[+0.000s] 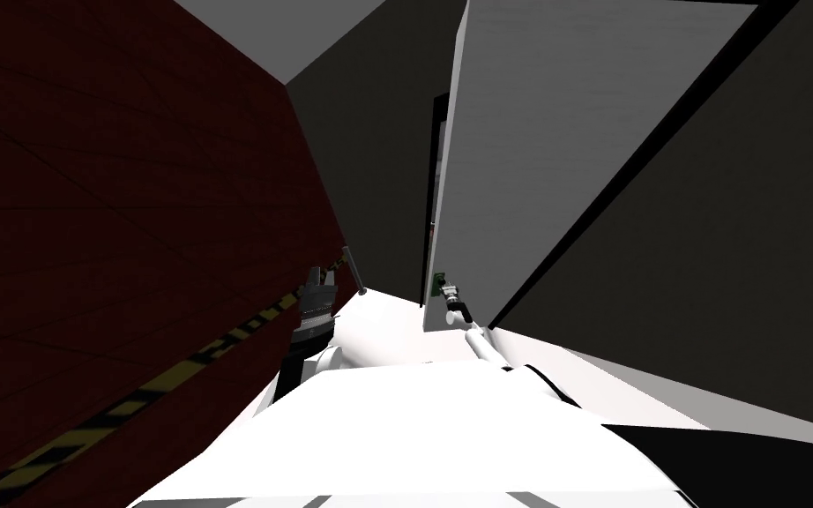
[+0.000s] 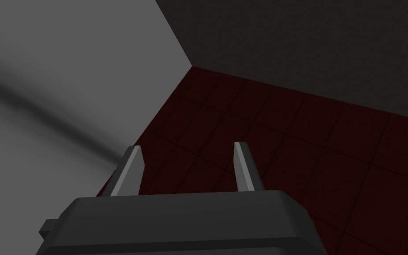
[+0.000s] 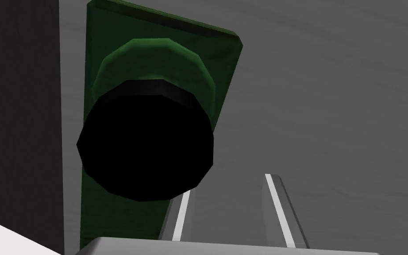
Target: Pull the door open
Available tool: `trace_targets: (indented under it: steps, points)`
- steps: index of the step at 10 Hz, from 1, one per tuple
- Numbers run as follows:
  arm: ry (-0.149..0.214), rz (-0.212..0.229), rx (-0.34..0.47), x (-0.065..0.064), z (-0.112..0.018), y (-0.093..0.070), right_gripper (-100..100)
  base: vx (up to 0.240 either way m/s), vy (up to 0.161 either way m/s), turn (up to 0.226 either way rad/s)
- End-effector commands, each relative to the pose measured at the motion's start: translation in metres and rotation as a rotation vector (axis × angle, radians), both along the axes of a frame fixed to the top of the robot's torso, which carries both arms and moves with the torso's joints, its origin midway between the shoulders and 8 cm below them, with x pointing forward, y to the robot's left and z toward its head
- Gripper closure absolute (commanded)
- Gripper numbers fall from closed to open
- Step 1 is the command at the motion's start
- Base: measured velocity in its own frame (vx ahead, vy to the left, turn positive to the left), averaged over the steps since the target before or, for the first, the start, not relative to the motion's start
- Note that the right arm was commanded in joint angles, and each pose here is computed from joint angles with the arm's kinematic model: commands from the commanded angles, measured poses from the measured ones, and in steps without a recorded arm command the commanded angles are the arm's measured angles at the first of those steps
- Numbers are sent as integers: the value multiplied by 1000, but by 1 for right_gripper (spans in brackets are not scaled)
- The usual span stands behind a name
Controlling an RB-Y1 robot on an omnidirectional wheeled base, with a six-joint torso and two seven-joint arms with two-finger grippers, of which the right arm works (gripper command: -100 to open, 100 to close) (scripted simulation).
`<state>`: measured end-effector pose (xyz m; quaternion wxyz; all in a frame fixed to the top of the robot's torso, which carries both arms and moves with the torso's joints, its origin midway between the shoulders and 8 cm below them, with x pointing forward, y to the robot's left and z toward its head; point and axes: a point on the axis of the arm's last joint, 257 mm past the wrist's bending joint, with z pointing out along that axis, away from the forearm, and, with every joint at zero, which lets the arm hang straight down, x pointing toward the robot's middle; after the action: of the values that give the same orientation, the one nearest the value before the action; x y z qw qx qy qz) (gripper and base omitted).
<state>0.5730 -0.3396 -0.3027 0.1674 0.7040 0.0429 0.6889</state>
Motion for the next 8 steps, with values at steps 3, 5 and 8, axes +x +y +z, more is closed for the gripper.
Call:
trace_targets:
  steps: [3, 5, 8]
  points:
    - [-30, 31, 160, 8, 6, 38, -100, -74, -29, -7]
    - [-30, 31, 160, 8, 6, 38, -100, -47, -13, 5]
    - [-43, 36, 296, 9, 7, 53, -100, -80, -38, 14]
